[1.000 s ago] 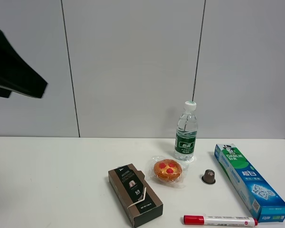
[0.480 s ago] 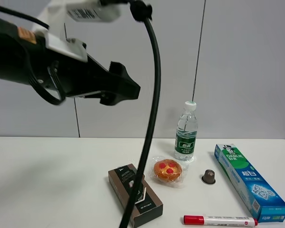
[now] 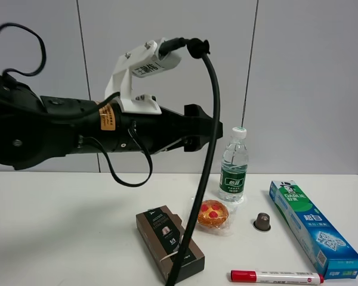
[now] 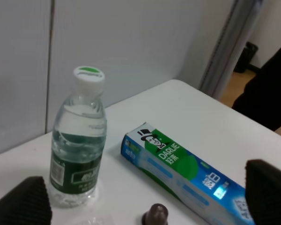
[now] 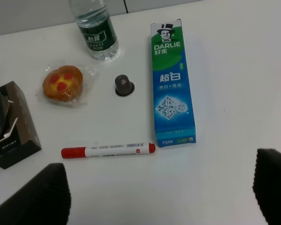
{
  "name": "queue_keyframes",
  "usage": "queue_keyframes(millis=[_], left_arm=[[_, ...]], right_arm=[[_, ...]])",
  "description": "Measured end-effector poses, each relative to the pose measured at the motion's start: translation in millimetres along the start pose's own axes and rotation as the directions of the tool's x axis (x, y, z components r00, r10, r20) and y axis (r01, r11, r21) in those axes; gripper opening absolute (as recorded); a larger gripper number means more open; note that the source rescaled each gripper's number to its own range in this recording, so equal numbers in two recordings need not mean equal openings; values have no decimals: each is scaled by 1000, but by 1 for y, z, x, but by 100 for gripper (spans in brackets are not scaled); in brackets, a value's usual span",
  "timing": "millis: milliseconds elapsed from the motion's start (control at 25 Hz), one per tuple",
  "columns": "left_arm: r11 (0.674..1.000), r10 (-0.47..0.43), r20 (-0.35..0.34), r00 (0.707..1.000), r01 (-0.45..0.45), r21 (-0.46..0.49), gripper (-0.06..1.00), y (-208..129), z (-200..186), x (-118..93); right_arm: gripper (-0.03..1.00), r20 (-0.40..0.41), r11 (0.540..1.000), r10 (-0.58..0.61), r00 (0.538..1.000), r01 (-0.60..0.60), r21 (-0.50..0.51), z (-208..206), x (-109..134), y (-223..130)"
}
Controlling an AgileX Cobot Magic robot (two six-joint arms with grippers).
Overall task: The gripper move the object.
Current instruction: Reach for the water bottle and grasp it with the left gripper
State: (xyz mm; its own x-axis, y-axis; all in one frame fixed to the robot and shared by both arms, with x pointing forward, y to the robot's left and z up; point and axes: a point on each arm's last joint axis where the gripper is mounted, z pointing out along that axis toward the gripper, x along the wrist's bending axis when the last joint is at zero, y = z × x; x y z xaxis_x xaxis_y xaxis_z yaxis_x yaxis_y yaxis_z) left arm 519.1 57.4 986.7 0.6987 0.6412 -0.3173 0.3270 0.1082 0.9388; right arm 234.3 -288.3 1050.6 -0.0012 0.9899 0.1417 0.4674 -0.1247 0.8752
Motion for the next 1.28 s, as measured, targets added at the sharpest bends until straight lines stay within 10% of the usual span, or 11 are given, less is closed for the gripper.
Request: queue_keyframes(millis=[440,1280], left_arm=[[987,159,-55,986,-160,-29,91,-7,48,18],[996,12,-109,994,-2,91,91,-42,118,41]], right_arm=[[100,0,1000,0,1000,0,0,0,0,0],[100,0,1000,0,1000,0,0,0,0,0]])
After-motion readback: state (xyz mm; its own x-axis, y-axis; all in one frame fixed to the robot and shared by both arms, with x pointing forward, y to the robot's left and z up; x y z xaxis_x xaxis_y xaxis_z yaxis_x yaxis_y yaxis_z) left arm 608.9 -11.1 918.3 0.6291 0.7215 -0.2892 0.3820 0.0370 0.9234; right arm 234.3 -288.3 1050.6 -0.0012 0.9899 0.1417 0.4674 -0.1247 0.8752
